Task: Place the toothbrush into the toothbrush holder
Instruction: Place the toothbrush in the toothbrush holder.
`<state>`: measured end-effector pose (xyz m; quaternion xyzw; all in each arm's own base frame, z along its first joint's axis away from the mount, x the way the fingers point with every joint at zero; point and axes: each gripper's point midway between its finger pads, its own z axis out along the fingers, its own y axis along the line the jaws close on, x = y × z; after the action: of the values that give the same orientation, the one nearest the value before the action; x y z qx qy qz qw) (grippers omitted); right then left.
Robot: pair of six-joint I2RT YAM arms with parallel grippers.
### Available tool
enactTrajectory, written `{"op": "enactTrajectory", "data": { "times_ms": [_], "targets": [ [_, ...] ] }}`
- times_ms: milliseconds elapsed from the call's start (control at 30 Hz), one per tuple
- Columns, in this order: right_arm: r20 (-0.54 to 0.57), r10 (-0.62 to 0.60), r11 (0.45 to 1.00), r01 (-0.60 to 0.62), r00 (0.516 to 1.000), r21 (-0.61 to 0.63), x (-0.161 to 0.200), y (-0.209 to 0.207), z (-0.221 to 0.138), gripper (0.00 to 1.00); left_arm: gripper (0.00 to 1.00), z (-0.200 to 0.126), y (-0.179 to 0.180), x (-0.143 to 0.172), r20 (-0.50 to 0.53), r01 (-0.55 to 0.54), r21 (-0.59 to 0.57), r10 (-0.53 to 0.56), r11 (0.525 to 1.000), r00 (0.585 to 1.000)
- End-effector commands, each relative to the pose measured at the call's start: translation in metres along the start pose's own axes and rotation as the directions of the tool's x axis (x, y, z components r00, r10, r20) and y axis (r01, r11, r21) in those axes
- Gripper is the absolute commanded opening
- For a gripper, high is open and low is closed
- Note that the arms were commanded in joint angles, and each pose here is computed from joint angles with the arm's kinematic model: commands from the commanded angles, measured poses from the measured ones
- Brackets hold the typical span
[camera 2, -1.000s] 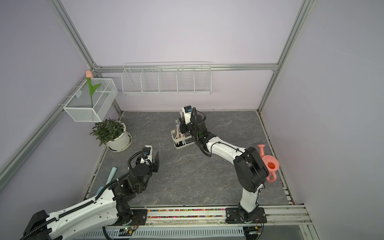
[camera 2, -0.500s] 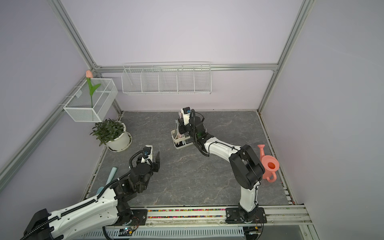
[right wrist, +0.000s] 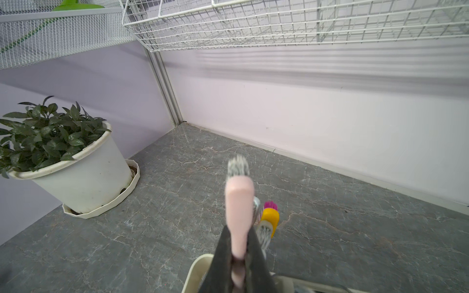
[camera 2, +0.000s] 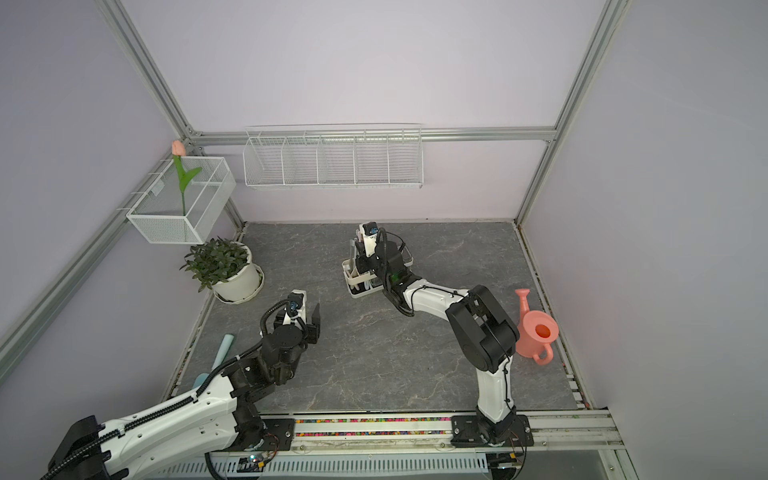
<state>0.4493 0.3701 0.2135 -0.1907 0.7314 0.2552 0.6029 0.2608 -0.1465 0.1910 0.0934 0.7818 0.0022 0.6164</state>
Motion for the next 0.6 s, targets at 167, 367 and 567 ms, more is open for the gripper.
{"op": "enactTrajectory", "data": {
  "times_ms": [167, 367, 567],
  "targets": [
    [0.037, -0.074, 0.997, 0.073, 0.997, 0.026, 0.011, 0.006, -0.008, 0.07, 0.63, 0.002, 0.000, 0.003, -0.001, 0.031, -0.001, -0.031, 1.000, 1.000],
    [0.034, -0.096, 0.995, 0.095, 0.995, 0.033, 0.017, 0.009, -0.009, 0.07, 0.63, 0.002, 0.001, 0.004, -0.003, 0.034, 0.000, -0.034, 0.999, 0.999],
    [0.048, -0.117, 0.993, 0.115, 0.992, 0.038, 0.022, 0.013, -0.011, 0.07, 0.63, 0.002, -0.001, 0.004, -0.005, 0.037, 0.008, -0.037, 0.999, 0.999]
  ]
}}
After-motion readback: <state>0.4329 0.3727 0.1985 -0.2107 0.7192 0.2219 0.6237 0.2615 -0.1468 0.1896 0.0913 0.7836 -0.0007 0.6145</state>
